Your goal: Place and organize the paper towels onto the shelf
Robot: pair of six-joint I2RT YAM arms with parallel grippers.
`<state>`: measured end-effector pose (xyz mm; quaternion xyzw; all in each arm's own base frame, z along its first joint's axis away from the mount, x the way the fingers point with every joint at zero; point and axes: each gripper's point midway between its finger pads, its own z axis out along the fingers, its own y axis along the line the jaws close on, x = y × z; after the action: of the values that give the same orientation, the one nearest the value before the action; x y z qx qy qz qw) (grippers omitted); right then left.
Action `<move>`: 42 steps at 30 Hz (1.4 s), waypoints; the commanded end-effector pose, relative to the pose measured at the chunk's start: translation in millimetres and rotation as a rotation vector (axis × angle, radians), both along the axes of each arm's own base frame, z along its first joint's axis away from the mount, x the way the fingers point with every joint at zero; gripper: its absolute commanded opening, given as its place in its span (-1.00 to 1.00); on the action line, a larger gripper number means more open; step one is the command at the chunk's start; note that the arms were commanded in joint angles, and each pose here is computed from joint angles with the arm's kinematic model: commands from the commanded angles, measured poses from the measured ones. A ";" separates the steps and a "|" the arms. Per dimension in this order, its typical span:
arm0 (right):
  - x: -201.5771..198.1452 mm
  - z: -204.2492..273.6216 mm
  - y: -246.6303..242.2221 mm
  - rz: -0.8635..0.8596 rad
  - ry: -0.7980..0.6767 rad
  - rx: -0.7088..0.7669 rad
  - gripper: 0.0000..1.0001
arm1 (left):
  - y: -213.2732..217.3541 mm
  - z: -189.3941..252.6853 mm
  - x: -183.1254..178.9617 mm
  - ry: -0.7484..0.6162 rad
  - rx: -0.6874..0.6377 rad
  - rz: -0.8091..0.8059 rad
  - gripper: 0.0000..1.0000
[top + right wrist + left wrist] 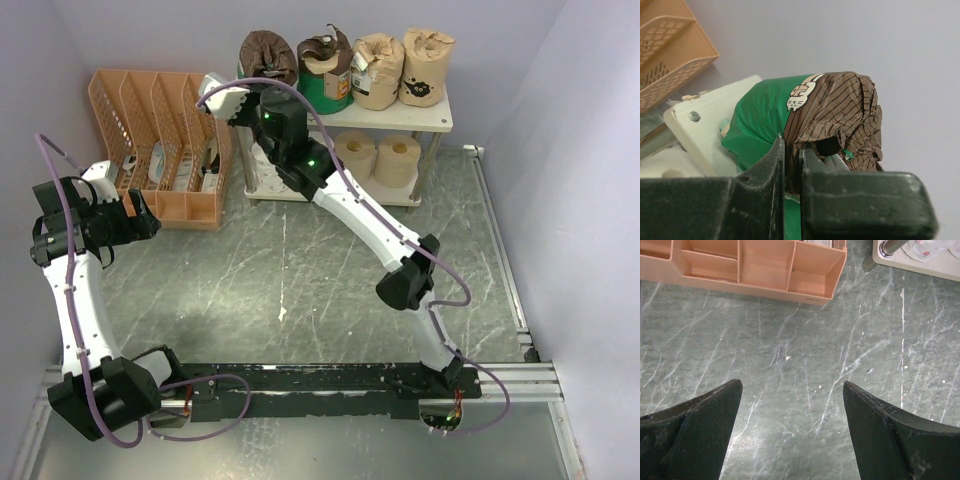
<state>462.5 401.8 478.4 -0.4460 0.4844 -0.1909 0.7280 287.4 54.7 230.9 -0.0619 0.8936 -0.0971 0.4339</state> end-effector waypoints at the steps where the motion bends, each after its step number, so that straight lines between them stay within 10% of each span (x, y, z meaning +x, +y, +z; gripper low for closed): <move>1: 0.7 33.4 -3.1 0.018 -0.086 0.105 -1.00 | 4.4 5.6 -1.7 -0.029 0.029 0.015 0.87; 8: 4.3 28.0 -8.9 -0.018 -0.096 0.111 -0.97 | 4.3 4.1 0.1 -0.026 0.025 0.011 0.87; 12: 0.1 38.7 -16.7 -0.028 -0.111 0.185 0.09 | 4.1 4.6 0.5 -0.023 0.021 0.009 0.87; 17: -2.3 43.0 -24.1 -0.045 -0.112 0.209 0.49 | 5.0 3.6 0.4 -0.020 0.023 0.013 0.87; 19: -5.1 47.1 -27.1 -0.058 -0.124 0.225 0.98 | 5.2 4.0 0.6 -0.021 0.024 0.014 0.87; 27: -127.3 71.1 -2.3 0.031 -0.169 0.398 1.00 | 9.2 4.7 -0.4 -0.020 0.040 0.037 0.87; 35: -153.9 -131.9 5.2 -0.056 0.504 0.571 1.00 | 20.0 8.2 -0.4 -0.054 0.079 0.106 0.87; 42: -201.2 -172.6 -24.3 0.029 0.738 0.771 1.00 | 31.3 12.4 -8.4 -0.103 0.142 0.184 0.87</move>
<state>293.5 395.1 290.8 -0.2795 0.7154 0.0548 0.6380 280.1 72.1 230.2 -0.0917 0.8849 -0.0376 0.4551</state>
